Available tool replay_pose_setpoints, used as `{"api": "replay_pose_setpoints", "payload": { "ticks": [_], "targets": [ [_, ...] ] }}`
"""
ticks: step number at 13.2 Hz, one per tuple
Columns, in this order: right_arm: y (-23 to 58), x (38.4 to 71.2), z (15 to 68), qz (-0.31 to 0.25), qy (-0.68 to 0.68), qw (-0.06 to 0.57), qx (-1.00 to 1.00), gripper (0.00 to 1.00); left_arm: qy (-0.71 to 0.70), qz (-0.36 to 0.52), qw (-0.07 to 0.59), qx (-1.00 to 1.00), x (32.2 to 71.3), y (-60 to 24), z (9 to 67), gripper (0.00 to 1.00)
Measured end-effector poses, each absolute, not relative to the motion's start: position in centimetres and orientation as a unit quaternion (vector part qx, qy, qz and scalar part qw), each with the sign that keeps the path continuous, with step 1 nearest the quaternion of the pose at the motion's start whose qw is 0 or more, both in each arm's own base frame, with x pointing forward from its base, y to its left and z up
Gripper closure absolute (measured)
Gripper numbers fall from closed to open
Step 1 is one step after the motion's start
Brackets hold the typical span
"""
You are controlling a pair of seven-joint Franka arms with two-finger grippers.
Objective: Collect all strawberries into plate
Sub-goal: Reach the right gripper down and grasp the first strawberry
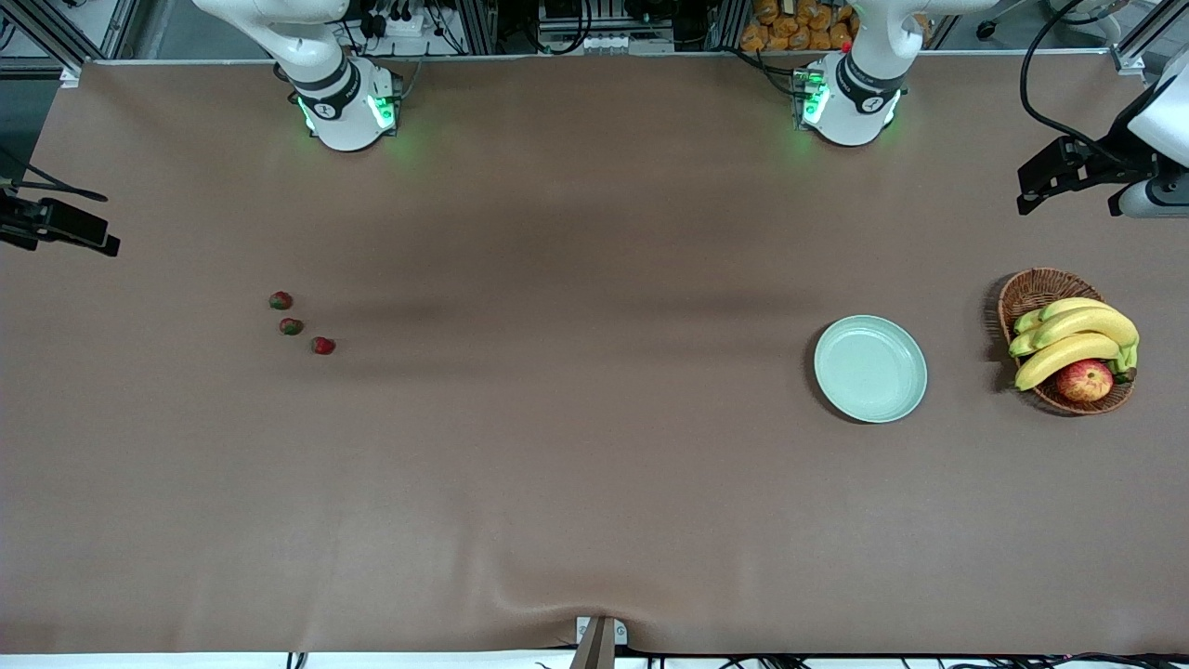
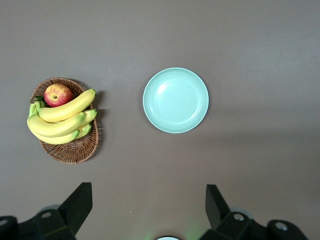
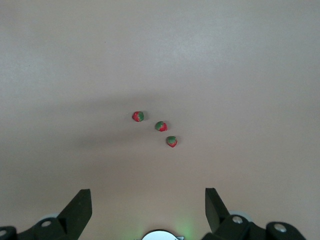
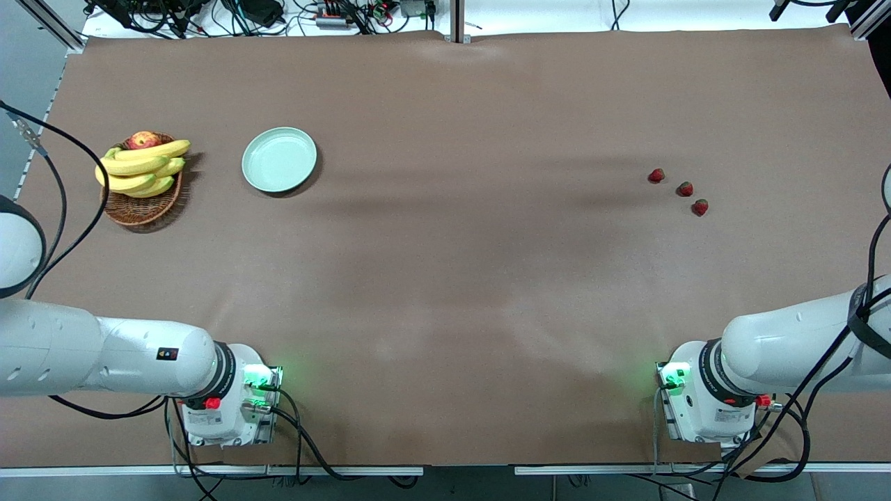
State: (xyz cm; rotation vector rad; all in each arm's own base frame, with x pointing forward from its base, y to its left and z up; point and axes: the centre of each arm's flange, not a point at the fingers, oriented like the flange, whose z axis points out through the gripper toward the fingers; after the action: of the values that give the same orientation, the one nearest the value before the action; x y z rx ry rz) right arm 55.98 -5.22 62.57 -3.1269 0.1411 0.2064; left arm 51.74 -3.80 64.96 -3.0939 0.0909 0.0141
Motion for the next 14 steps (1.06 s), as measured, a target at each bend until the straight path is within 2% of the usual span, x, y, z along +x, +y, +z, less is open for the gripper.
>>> {"api": "replay_pose_setpoints", "payload": {
  "ticks": [8, 10, 14],
  "targets": [
    [-5.2, 56.8, 61.0, 0.072, 0.044, 0.003, -0.996, 0.0, 0.031, 0.01, 0.001, -0.999, 51.8, -4.4, 64.7, 0.0],
    [-5.3, 58.9, 56.4, 0.08, 0.044, 0.004, -0.996, 0.0, 0.031, 0.016, -0.001, -0.999, 52.1, -4.4, 64.1, 0.0],
    [-4.3, 63.3, 39.6, 0.103, 0.037, 0.012, -0.994, 0.0, 0.03, 0.018, -0.002, -0.999, 52.4, -4.3, 63.8, 0.0]
  ]
}}
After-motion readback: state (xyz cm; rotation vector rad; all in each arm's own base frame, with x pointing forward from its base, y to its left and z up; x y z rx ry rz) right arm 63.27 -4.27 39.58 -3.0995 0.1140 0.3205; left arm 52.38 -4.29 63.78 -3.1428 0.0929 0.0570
